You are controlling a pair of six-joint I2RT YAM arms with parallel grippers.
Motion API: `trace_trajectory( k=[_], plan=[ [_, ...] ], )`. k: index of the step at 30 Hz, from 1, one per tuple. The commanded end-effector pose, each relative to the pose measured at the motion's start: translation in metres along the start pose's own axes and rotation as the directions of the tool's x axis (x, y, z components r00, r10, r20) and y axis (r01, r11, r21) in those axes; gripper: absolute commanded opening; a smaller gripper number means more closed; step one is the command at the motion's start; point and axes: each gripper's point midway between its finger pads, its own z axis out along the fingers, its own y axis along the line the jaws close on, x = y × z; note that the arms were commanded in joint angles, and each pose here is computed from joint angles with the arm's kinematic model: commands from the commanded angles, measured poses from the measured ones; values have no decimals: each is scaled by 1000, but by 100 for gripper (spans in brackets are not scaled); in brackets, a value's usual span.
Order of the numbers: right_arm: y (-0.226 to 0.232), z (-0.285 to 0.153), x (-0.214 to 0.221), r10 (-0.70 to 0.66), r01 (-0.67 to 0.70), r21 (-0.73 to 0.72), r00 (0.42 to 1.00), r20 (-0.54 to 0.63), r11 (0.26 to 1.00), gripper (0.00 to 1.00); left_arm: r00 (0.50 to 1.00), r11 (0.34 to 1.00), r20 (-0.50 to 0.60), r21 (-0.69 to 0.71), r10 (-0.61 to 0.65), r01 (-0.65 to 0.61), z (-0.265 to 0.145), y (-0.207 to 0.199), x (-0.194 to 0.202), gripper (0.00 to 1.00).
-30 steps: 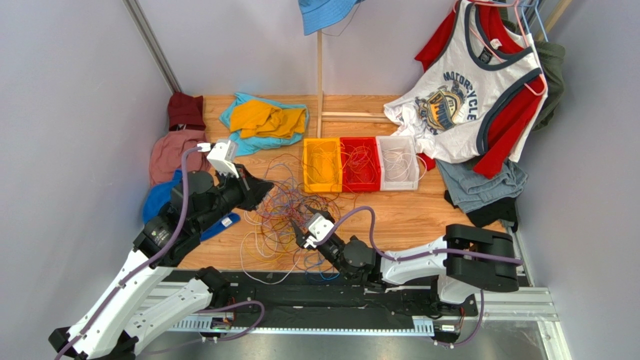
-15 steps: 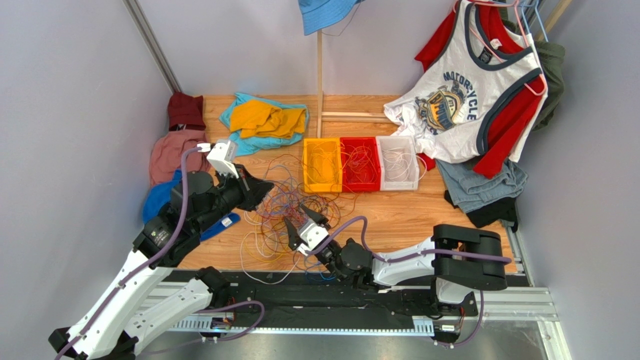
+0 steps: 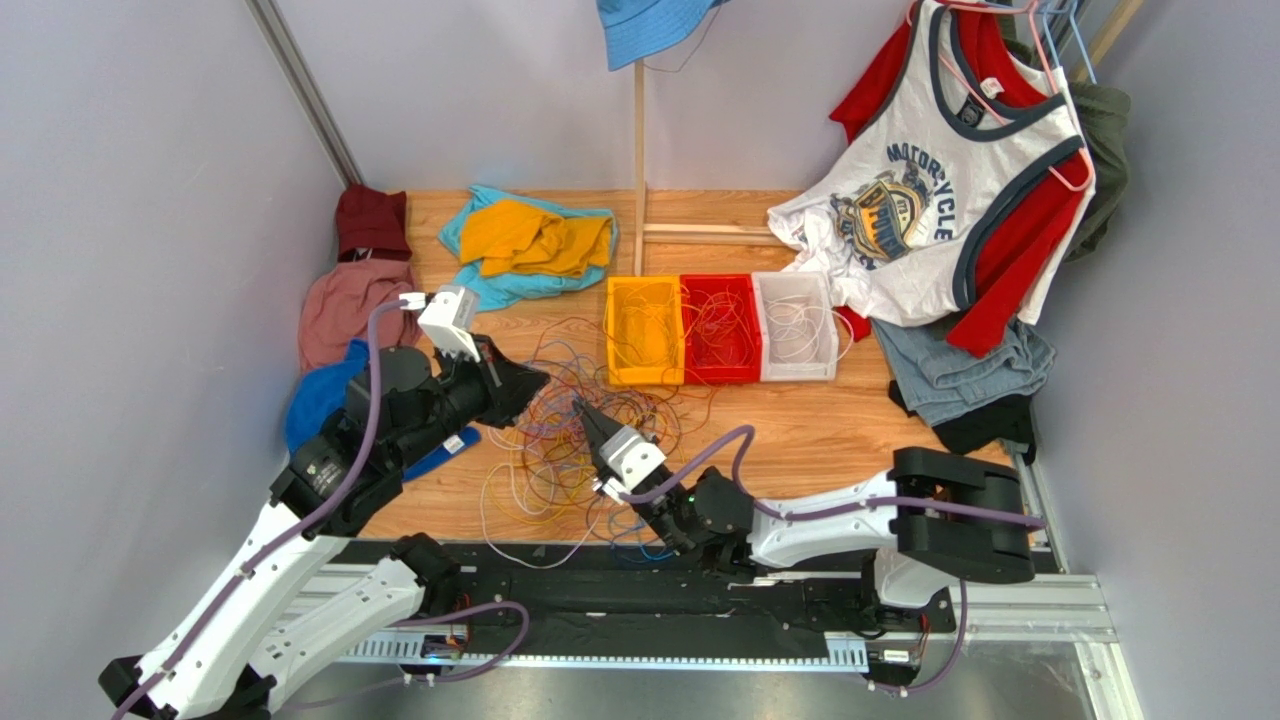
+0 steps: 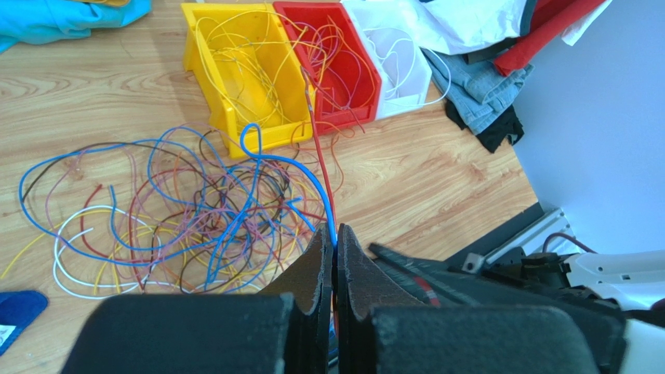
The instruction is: Untangle the cables
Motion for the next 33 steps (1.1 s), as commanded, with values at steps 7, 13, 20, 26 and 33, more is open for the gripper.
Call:
trace_trajectory(
  k=[7, 13, 20, 26, 33],
  plan=[
    [-62, 3, -111, 334, -329, 59, 932, -143, 943, 0, 1000, 946, 6, -324, -14, 16, -10, 68, 20, 64],
    [-77, -4, -135, 301, -303, 28, 923, -240, 953, 0, 994, 912, 74, -397, -82, 104, -23, 91, 34, 96],
    [-120, 7, -157, 255, -231, 117, 927, -276, 966, 0, 988, 890, 138, -437, -73, 127, -42, 107, 36, 97],
    [-180, 21, -144, 277, -202, 247, 905, -323, 948, 0, 988, 897, 114, -420, -100, 139, -41, 110, 55, 97],
    [-233, 20, -116, 336, -202, 398, 892, -302, 895, 0, 975, 913, 137, -350, -173, 211, -40, 104, 66, 97]
  ],
)
